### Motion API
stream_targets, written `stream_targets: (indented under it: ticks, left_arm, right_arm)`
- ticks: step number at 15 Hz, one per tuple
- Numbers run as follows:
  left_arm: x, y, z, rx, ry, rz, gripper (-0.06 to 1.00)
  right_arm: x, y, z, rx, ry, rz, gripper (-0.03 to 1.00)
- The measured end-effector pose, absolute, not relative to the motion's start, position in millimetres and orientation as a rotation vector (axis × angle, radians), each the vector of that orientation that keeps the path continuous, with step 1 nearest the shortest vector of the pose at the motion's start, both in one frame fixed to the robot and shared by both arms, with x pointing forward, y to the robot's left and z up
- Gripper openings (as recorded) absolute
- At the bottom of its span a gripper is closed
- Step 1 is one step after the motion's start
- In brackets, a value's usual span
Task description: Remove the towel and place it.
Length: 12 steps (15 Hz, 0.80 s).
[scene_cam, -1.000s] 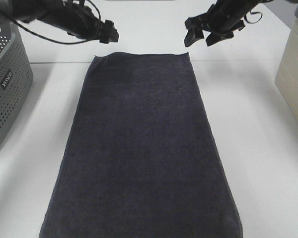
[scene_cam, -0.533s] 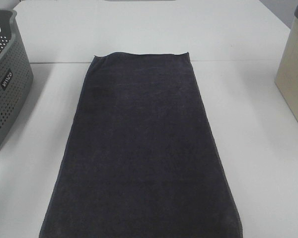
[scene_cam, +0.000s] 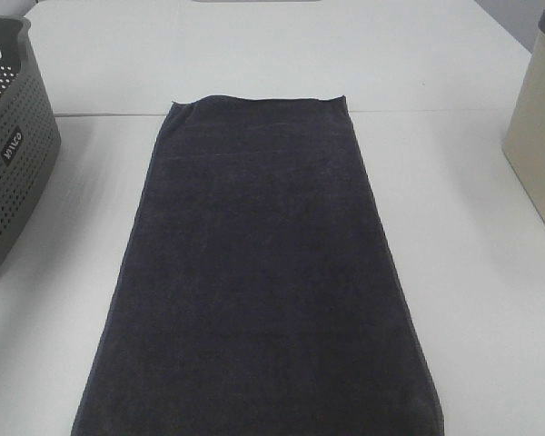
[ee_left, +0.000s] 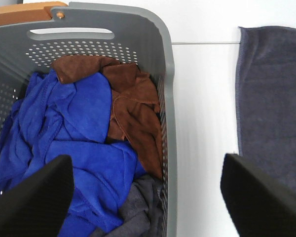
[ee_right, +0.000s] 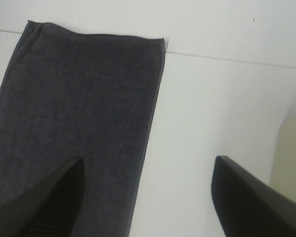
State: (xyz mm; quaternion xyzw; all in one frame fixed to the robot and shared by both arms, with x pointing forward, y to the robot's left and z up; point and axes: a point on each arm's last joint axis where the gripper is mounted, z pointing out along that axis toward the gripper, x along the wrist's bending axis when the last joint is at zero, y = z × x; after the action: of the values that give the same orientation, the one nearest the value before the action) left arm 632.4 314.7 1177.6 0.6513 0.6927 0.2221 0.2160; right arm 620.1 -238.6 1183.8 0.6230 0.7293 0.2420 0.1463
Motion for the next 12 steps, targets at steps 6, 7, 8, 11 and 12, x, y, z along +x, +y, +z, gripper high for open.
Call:
stream_targets:
  ticks: [6,7,8,11,12]
  left_arm:
    - [507,311,1172,1.798,1.938,0.592,0.75]
    - [455,309,1163,1.777,1.920,0.616,0.75]
    - [432,308,1160,1.766,1.907,0.631,0.75]
    - [365,310,1150,1.718,1.845,0.770,0.75]
    - [346,311,1144,1.705,1.828,0.822,0.75]
  right_arm:
    - [481,-257,1187,1.831,2.133,0.647,0.70]
    - [429,-264,1176,1.829,2.131,0.649,0.70]
    - [406,-267,1167,1.830,2.132,0.648,0.70]
    - [331,-277,1126,1.815,2.118,0.669,0.70]
    - [321,-278,1120,1.810,2.113,0.676,0.70]
